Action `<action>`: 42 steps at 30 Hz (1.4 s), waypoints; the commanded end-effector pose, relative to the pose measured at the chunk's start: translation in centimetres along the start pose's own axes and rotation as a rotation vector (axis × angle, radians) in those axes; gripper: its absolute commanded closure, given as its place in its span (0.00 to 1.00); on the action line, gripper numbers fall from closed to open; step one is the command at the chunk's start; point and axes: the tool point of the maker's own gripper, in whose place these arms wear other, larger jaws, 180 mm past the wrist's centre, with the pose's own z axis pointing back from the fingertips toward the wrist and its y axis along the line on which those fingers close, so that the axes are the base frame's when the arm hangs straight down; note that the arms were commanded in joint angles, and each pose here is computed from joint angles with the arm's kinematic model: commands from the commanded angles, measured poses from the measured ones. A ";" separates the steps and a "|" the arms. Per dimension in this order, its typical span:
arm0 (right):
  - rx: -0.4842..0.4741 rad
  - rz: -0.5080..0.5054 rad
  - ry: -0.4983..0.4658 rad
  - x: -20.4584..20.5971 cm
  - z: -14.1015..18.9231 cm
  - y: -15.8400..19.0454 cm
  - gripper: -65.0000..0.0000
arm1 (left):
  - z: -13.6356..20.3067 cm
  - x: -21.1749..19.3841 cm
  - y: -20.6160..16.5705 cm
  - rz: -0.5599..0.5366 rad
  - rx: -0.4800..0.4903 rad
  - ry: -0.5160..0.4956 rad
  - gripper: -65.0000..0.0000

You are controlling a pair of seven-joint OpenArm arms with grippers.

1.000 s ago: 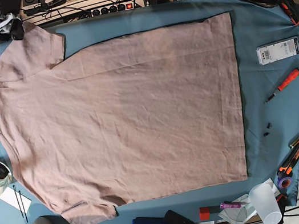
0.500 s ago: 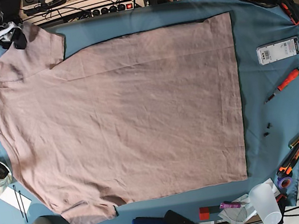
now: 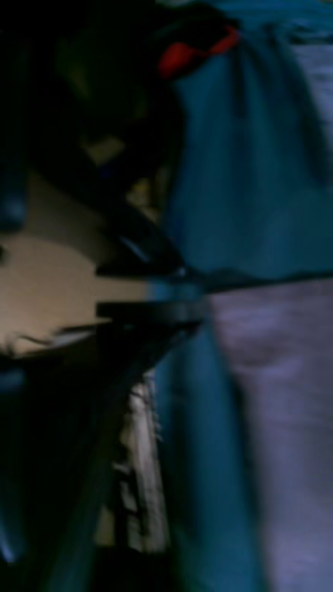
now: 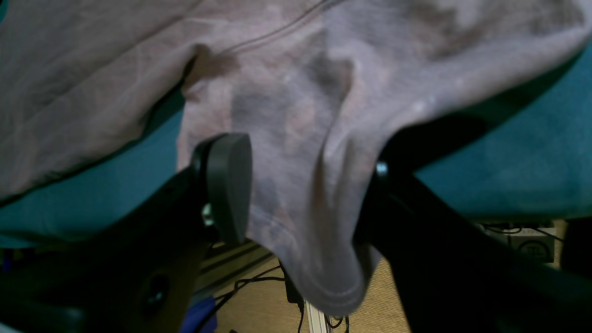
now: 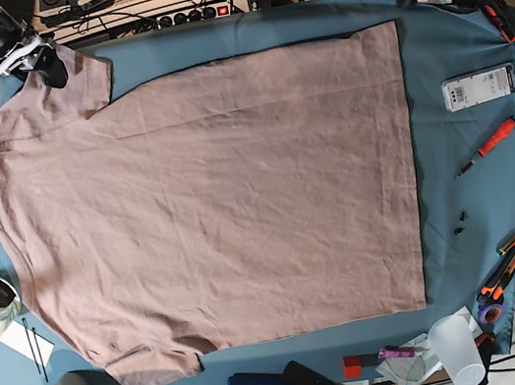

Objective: Fold the T-shirt properly
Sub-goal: 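Move both grippers down to the shirt's shoulder corners and grasp them, then lift the shoulder corners and pull the shirt toward the robot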

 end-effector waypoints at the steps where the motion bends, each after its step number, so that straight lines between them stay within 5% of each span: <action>1: -0.028 0.014 0.092 -1.8 0.4 -0.6 0.51 | 0.1 1.6 -0.3 0.022 -0.015 -0.060 0.81; 9: -0.028 0.014 0.120 -2.3 0.4 -0.6 0.51 | -1.6 4.3 0.0 0.211 -0.010 -0.139 0.80; 16: -0.029 0.014 0.142 -2.7 0.5 -0.6 0.51 | -4.2 2.7 0.6 0.392 0.013 -0.115 0.80; 33: -0.030 0.018 0.155 -2.8 0.6 -0.7 0.51 | -8.7 -2.9 -2.5 0.550 -0.151 0.055 0.80; 42: -0.028 0.017 0.151 -2.7 0.5 -0.7 0.51 | -8.5 -2.5 -4.9 0.587 -0.268 0.055 0.80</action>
